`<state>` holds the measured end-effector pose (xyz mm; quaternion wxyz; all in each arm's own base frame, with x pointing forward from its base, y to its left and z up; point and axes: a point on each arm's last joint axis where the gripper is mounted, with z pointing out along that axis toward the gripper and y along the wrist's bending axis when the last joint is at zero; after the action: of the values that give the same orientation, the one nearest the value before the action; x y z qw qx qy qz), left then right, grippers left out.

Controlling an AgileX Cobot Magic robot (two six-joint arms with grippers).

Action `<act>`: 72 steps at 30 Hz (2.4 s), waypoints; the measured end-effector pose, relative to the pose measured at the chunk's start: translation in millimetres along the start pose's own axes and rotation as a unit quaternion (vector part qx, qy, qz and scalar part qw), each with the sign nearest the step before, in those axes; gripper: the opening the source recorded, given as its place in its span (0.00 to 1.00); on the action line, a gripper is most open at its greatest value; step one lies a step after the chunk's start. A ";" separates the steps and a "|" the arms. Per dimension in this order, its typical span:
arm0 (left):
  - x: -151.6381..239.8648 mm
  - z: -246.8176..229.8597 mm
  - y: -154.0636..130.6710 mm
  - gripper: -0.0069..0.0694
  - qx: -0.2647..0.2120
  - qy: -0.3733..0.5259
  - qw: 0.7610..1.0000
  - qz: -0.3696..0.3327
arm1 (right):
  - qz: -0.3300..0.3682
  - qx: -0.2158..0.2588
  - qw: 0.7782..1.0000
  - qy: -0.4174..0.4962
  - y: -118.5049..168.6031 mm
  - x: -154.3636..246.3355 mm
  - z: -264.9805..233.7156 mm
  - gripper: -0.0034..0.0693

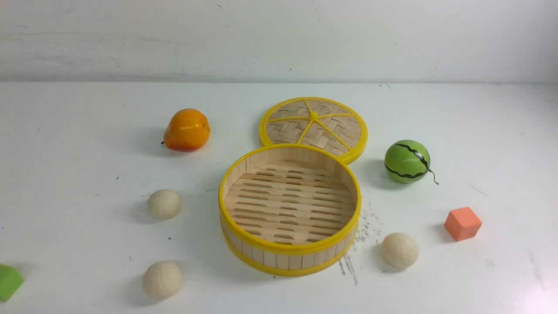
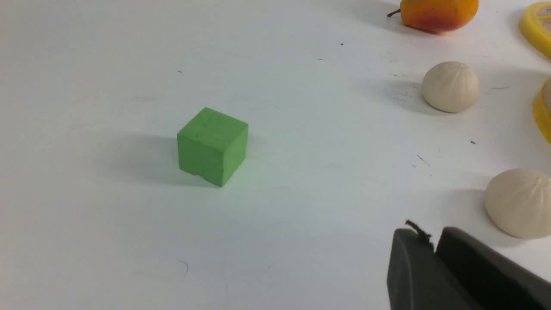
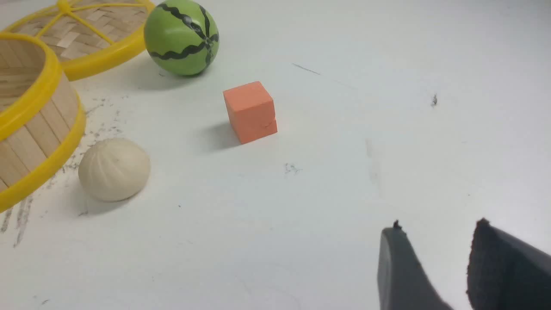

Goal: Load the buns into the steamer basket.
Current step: Use the left arm to grab a steamed stuffed bun

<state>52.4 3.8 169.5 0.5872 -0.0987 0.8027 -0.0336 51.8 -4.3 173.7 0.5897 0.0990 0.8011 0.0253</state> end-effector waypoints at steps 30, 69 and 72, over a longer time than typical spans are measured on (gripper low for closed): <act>0.3 0.0 0.1 0.21 0.000 0.002 1.000 0.000 | 0.000 0.000 1.000 0.000 0.0 0.0 0.0 0.38; -60.1 -29.8 -32.2 0.21 0.183 -0.067 0.909 -0.369 | 0.000 0.000 1.000 0.000 0.0 0.0 0.0 0.38; -85.2 -41.6 -40.3 0.08 0.179 -0.051 0.944 -0.272 | 0.000 0.000 1.000 0.000 0.0 0.0 0.0 0.38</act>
<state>42.6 -21.4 268.9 0.6042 -0.2084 0.6947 -0.3301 51.8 -4.3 173.7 0.5897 0.0990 0.8011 0.0253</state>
